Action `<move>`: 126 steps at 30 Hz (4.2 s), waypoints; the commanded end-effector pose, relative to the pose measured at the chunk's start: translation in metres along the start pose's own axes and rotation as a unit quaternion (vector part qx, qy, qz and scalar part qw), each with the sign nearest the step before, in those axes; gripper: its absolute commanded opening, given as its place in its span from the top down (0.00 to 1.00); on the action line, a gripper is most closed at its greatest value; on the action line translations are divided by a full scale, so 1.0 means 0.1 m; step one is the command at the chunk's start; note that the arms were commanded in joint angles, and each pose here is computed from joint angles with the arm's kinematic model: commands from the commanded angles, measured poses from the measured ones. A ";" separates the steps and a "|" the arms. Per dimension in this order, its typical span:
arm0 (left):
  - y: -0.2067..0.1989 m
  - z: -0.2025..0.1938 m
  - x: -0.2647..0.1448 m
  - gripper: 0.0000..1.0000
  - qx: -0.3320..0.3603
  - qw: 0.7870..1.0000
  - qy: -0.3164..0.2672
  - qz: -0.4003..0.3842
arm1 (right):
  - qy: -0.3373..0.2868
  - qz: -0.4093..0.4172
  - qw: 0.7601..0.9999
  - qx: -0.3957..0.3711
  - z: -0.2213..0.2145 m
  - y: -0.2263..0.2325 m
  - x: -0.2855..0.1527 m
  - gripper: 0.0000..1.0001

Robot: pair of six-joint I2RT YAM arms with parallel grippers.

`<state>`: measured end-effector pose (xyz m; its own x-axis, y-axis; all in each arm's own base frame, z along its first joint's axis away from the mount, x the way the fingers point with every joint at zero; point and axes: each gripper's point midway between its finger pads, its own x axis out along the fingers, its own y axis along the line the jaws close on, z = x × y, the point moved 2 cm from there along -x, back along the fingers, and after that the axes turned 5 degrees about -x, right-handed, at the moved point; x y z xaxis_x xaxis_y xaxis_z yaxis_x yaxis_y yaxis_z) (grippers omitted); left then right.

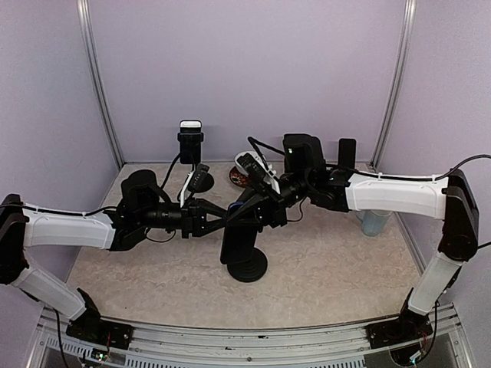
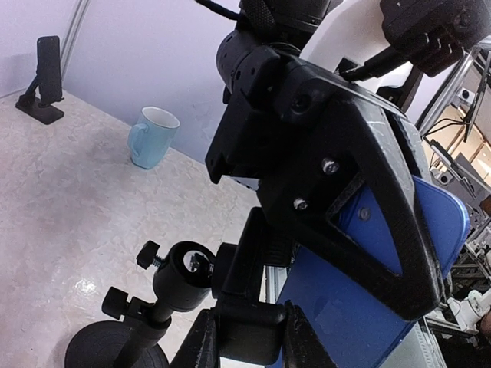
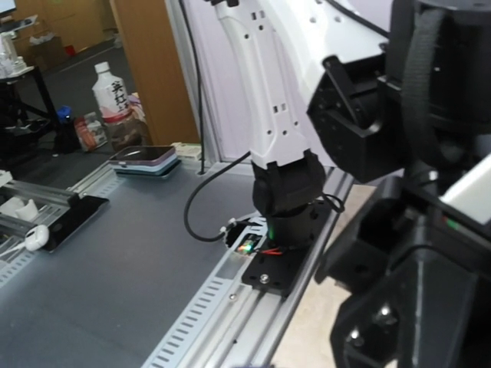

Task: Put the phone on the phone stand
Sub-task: Install the phone on the phone stand.

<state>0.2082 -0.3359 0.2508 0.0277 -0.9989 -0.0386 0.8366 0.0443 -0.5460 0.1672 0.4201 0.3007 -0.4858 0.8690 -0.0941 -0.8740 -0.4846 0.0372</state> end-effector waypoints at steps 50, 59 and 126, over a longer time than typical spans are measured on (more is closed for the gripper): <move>-0.46 0.23 -0.08 1.00 0.107 0.993 -0.021 -0.054 | -0.018 0.068 0.997 0.022 -0.09 0.00 -0.04 1.00; -0.48 0.27 -0.10 1.00 0.115 0.992 -0.023 -0.044 | -0.004 0.036 0.998 0.043 -0.18 -0.10 -0.15 1.00; -0.54 0.50 -0.39 1.00 0.143 0.987 -0.061 0.032 | 0.048 -0.067 0.990 0.112 -0.60 -0.40 -0.44 1.00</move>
<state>0.1988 -0.3166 0.2509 0.1384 -0.9760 -0.1679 0.8672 0.2013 -0.4555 0.1970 0.4193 0.2722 -0.4439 0.8845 -0.1435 -0.8954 -0.4316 0.1098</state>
